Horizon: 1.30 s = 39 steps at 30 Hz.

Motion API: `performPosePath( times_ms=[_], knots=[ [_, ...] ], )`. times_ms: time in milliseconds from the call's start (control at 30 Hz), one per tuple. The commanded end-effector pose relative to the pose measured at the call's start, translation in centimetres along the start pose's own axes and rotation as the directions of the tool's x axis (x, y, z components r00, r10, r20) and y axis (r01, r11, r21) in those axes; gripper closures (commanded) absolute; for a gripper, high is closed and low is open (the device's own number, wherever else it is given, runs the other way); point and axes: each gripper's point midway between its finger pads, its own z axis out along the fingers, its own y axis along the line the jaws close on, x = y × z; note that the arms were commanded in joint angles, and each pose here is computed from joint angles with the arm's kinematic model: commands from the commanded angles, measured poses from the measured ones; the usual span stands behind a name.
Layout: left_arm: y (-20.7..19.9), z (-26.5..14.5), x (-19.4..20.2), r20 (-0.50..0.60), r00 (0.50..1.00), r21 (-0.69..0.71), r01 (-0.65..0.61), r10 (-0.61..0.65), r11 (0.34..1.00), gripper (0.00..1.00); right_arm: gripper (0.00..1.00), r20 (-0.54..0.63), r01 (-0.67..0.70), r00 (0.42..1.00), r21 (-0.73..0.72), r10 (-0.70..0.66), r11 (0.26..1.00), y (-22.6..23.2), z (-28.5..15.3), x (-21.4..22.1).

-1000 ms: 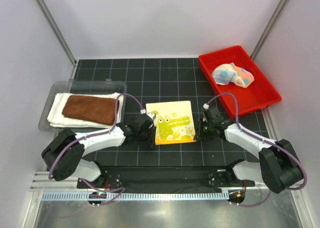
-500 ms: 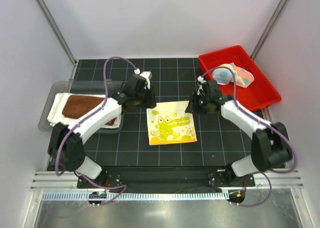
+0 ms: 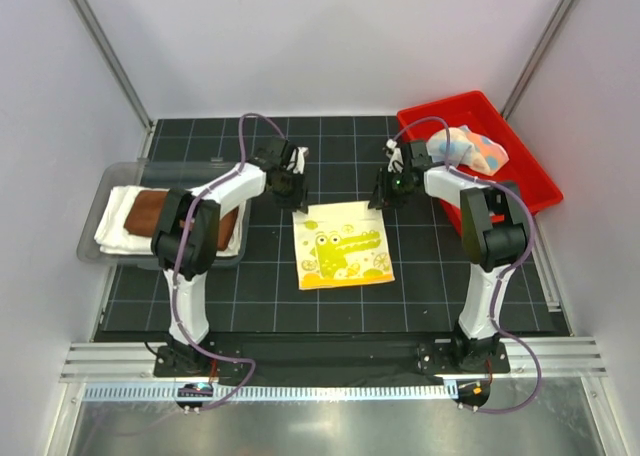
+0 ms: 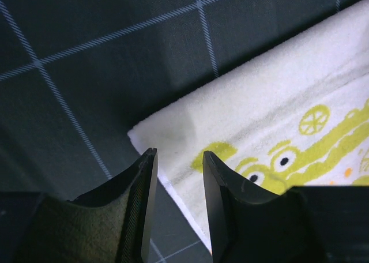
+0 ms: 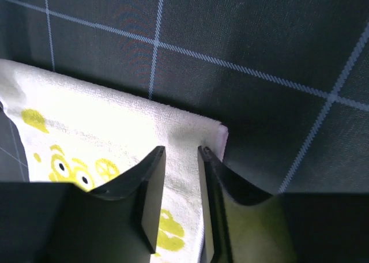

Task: Fold and stack the towels
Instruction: Fold the towel

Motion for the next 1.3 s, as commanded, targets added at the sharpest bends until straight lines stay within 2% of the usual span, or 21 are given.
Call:
performPosePath(
  times_ms=[0, 100, 133, 200, 233, 300, 367, 567, 600, 867, 1033, 1200, 1267],
  knots=[
    [1.4, -1.7, -2.2, 0.003, 0.992, -0.054, -0.123, 0.123, 0.991, 0.59, 0.62, 0.049, 0.105, 0.993, -0.02, -0.103, 0.994, 1.0, -2.0, -2.4],
    [2.4, -3.2, -3.0, -0.034, 0.972, -0.086, -0.235, 0.233, 0.968, 0.56, 0.54, 0.085, 0.134, 0.988, -0.074, -0.127, 0.988, 1.8, -4.0, -3.6],
    [2.5, -3.3, -3.2, -0.038, 0.959, -0.047, -0.283, 0.281, 0.958, 0.55, 0.52, 0.066, 0.172, 0.984, -0.131, -0.165, 0.976, 2.5, -4.2, -3.3],
    [2.1, -3.5, -3.7, -0.021, 0.958, 0.043, -0.287, 0.288, 0.957, 0.55, 0.48, 0.04, 0.219, 0.976, -0.145, -0.216, 0.965, 2.4, -3.9, -3.7],
    [1.6, -3.5, -3.5, -0.019, 0.96, 0.141, -0.275, 0.281, 0.951, 0.56, 0.46, 0.002, 0.267, 0.963, -0.156, -0.27, 0.951, 2.0, -3.8, -2.9],
    [1.5, -3.3, -3.5, -0.012, 0.959, 0.201, -0.276, 0.284, 0.94, 0.57, 0.46, -0.039, 0.284, 0.955, -0.151, -0.293, 0.947, 1.0, -2.9, -3.0],
    [2.0, -2.4, -3.0, -0.027, 0.951, 0.228, -0.293, 0.307, 0.929, 0.57, 0.46, -0.087, 0.295, 0.947, -0.153, -0.31, 0.943, -0.3, -2.3, -2.3],
    [1.7, -1.0, -2.0, -0.074, 0.93, 0.317, -0.321, 0.361, 0.892, 0.57, 0.46, -0.097, 0.36, 0.917, -0.211, -0.386, 0.909, -0.8, -1.8, -4.3],
    [1.7, -0.9, -2.4, -0.066, 0.928, 0.316, -0.328, 0.366, 0.89, 0.57, 0.46, -0.125, 0.351, 0.915, -0.222, -0.384, 0.91, -1.1, -1.3, -3.7],
    [2.2, 0.5, -2.5, -0.089, 0.917, 0.327, -0.342, 0.389, 0.881, 0.58, 0.53, -0.115, 0.409, 0.88, -0.31, -0.461, 0.858, -0.9, -0.4, -3.4],
    [2.6, 1.1, -2.3, -0.109, 0.91, 0.327, -0.347, 0.4, 0.879, 0.61, 0.56, -0.116, 0.398, 0.876, -0.374, -0.468, 0.838, -0.5, 0.3, -2.8],
    [2.6, 1.1, -2.3, -0.119, 0.904, 0.336, -0.353, 0.411, 0.873, 0.64, 0.57, -0.127, 0.398, 0.876, -0.357, -0.466, 0.845, -1.2, 0.8, -3.0],
    [2.7, 1.4, -2.2, -0.126, 0.902, 0.342, -0.352, 0.414, 0.871, 0.65, 0.61, -0.126, 0.398, 0.876, -0.357, -0.465, 0.845, -1.3, 0.8, -3.1]
  ],
)
